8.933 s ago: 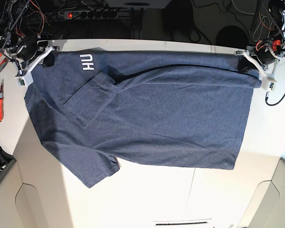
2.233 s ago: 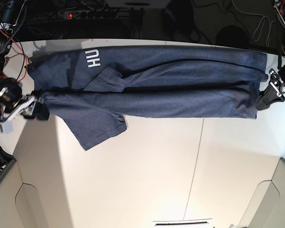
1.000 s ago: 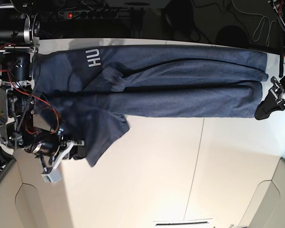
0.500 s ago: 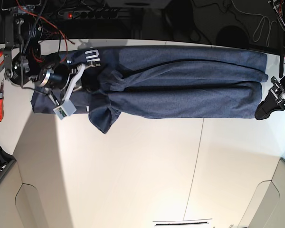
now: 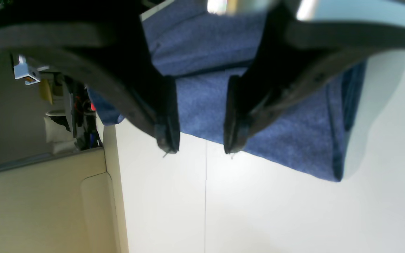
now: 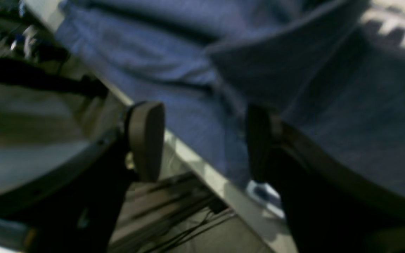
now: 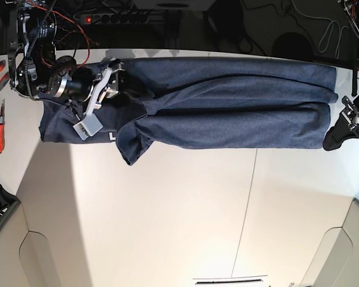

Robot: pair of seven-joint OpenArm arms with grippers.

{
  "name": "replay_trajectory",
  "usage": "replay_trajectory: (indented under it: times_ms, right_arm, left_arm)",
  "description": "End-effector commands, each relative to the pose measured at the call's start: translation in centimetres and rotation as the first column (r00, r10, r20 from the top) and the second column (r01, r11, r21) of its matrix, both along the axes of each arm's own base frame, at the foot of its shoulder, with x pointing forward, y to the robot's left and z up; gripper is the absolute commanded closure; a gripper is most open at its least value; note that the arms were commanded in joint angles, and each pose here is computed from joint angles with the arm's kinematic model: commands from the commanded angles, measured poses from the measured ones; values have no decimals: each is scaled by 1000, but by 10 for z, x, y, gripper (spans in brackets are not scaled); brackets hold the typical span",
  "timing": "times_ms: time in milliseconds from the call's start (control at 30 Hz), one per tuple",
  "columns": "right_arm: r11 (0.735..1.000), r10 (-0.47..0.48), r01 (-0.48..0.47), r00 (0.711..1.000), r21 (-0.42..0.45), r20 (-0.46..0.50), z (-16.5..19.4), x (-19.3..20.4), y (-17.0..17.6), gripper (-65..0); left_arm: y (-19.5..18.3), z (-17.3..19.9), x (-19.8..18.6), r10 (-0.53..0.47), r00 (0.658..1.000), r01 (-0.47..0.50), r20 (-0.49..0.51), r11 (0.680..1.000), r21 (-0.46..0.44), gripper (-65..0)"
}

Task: Layout the t-shirt on the table in an organized manner, then fold the t-shirt properly
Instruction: 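Press and tuck the sleeve end with the right gripper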

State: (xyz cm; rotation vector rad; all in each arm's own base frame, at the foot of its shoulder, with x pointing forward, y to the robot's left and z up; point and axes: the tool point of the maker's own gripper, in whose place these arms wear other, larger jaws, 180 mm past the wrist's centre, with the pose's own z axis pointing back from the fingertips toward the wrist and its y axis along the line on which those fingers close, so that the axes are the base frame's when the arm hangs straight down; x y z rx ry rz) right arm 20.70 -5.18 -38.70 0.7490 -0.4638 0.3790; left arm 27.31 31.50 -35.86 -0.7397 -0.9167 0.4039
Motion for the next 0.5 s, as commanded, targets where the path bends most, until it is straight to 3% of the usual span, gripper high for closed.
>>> replay_trajectory:
  times_ms: [0,167,267,367,467]
  right_arm:
    - [999,7,-9,999,39,42,14,5,4,-319]
    - [989,23,-32,997,143,69,36,3,18,-161]
    - [983,18,-38,994,181,111,51,9,28,0]
    - [970,-43,-1,984,243,176,67,30,47,0]
    - [970,-138,78,957,232,254,74,58,58,0]
  left_arm:
    - [16,20,6,22,998,-24,63,999,26,-245]
    - [46,36,-1,120,987,-124,111,992,31,-245]
    - [56,41,-4,153,980,-158,128,987,31,-245]
    - [56,41,-4,155,979,-160,129,987,30,-245]
    - [56,41,-4,155,979,-160,129,987,30,-245]
